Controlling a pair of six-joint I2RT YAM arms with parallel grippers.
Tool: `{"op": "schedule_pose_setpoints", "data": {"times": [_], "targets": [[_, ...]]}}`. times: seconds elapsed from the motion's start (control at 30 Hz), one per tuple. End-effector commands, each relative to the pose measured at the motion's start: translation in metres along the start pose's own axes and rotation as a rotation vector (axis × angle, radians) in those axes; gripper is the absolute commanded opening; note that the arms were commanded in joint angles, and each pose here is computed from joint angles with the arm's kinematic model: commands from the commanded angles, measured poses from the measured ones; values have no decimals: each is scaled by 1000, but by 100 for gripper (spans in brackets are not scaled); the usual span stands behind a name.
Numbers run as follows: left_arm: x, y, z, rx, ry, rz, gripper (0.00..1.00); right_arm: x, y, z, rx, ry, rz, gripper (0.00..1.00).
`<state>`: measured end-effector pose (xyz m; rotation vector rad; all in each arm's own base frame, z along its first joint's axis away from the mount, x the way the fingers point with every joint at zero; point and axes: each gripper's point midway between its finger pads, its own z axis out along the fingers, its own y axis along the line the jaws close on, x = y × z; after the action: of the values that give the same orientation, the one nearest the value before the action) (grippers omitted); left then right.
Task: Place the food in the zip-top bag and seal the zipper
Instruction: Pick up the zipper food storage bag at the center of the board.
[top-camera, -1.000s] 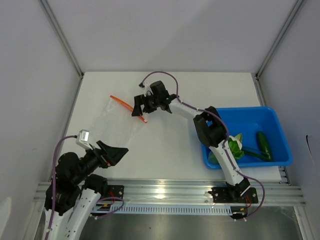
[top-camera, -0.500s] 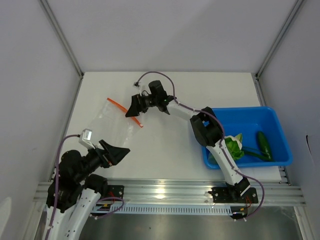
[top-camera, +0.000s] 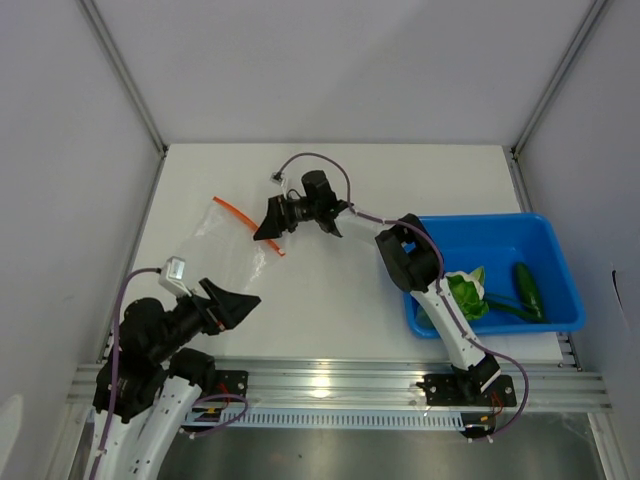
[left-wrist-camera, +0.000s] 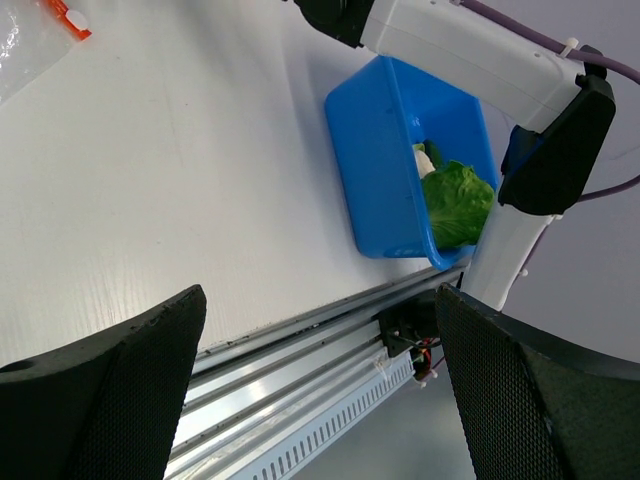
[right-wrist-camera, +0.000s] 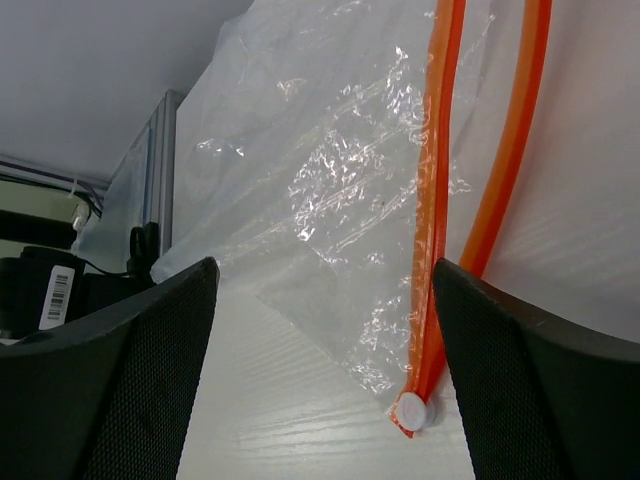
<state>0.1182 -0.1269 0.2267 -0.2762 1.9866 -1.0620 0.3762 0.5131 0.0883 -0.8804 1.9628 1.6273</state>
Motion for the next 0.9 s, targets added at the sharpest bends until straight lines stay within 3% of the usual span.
{"op": "schedule_pose_setpoints", "data": {"times": [0.0,0.2,0.87], "targets": [[-8,-10,-2,23,-14,21,97,-22,22,-5,-30,-68,-71,89],[-7,-10,2,25,-5,20,97,-38,28,-15,2,-117,-106,91],[-6,-5,-5,-4,-12,34,98,4,40,28,-178,8,-46,82]]}}
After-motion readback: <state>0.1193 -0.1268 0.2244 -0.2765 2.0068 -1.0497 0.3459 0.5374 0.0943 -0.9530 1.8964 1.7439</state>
